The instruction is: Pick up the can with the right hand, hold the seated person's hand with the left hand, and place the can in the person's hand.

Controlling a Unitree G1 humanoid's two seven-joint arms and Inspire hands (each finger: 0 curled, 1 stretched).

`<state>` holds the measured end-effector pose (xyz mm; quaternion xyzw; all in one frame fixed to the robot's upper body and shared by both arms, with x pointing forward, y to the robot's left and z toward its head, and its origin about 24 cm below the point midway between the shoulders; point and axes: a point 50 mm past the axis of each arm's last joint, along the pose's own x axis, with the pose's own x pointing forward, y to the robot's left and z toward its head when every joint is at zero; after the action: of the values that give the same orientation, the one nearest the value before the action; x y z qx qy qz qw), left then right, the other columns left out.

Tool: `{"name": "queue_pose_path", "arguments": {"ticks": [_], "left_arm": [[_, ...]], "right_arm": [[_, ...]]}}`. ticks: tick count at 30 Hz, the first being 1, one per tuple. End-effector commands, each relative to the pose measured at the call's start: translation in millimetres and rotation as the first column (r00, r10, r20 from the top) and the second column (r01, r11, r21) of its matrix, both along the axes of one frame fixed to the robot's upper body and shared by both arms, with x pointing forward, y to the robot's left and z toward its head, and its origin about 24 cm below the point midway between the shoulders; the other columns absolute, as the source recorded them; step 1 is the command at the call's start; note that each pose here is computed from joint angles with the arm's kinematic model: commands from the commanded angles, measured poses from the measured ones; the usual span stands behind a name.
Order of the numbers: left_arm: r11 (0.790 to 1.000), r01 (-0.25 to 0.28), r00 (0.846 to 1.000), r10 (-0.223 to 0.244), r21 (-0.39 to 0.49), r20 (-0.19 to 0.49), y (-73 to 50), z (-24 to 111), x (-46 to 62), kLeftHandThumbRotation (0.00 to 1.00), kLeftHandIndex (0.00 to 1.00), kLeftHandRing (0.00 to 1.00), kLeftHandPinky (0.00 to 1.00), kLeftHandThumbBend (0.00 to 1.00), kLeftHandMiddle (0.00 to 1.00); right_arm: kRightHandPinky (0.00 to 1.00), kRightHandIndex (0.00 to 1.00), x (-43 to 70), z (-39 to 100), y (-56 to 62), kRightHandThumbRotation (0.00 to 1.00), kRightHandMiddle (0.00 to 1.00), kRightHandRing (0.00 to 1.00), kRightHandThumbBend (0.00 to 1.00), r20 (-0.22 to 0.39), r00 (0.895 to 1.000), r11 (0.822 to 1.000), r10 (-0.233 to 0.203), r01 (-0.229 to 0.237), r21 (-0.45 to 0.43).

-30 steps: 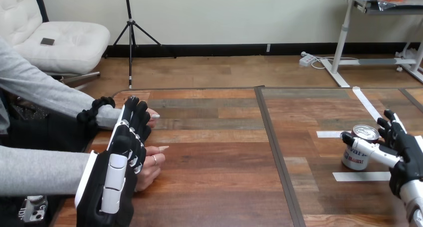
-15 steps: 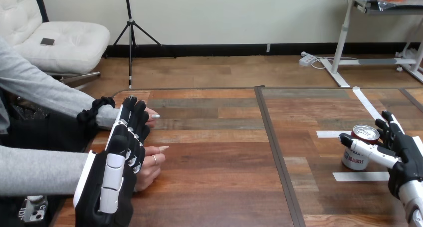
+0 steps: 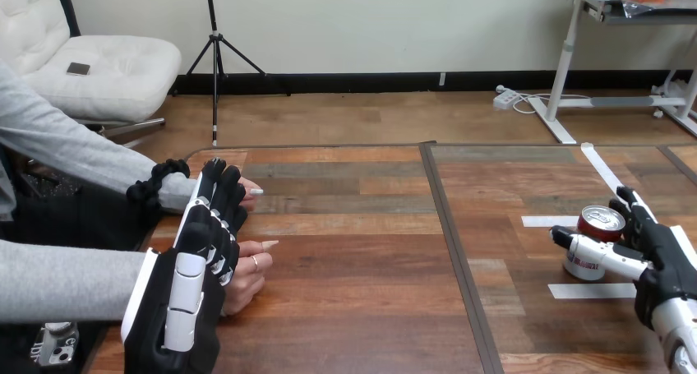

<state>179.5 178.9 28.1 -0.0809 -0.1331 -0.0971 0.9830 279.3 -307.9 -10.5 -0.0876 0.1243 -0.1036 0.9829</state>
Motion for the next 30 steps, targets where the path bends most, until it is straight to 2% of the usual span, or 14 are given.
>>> {"name": "queue_pose_path", "arguments": {"ticks": [1,16,30], "left_arm": [[1.0,0.01,0.998,-0.009,-0.012,0.063,-2.7,11.7,8.6,0.93,1.0,1.0,1.0,0.65,1.0],[1.0,0.013,0.997,-0.013,-0.005,0.071,-2.1,11.7,8.7,0.94,1.0,1.0,1.0,0.65,1.0],[1.0,0.015,0.998,-0.014,-0.003,0.069,-1.5,12.1,8.3,0.93,1.0,1.0,1.0,0.65,1.0]], "right_arm": [[1.0,0.99,15.7,16.1,3.3,0.15,0.97,0.99,1.0,0.053,0.998,1.0,0.018,-0.016,-0.023],[1.0,0.97,17.0,13.8,5.8,0.1,0.96,1.0,1.0,0.048,0.999,1.0,0.003,-0.004,0.018],[0.99,0.94,17.3,13.4,6.4,0.07,0.93,0.96,1.0,0.04,0.999,1.0,-0.002,0.002,-0.012]]}}
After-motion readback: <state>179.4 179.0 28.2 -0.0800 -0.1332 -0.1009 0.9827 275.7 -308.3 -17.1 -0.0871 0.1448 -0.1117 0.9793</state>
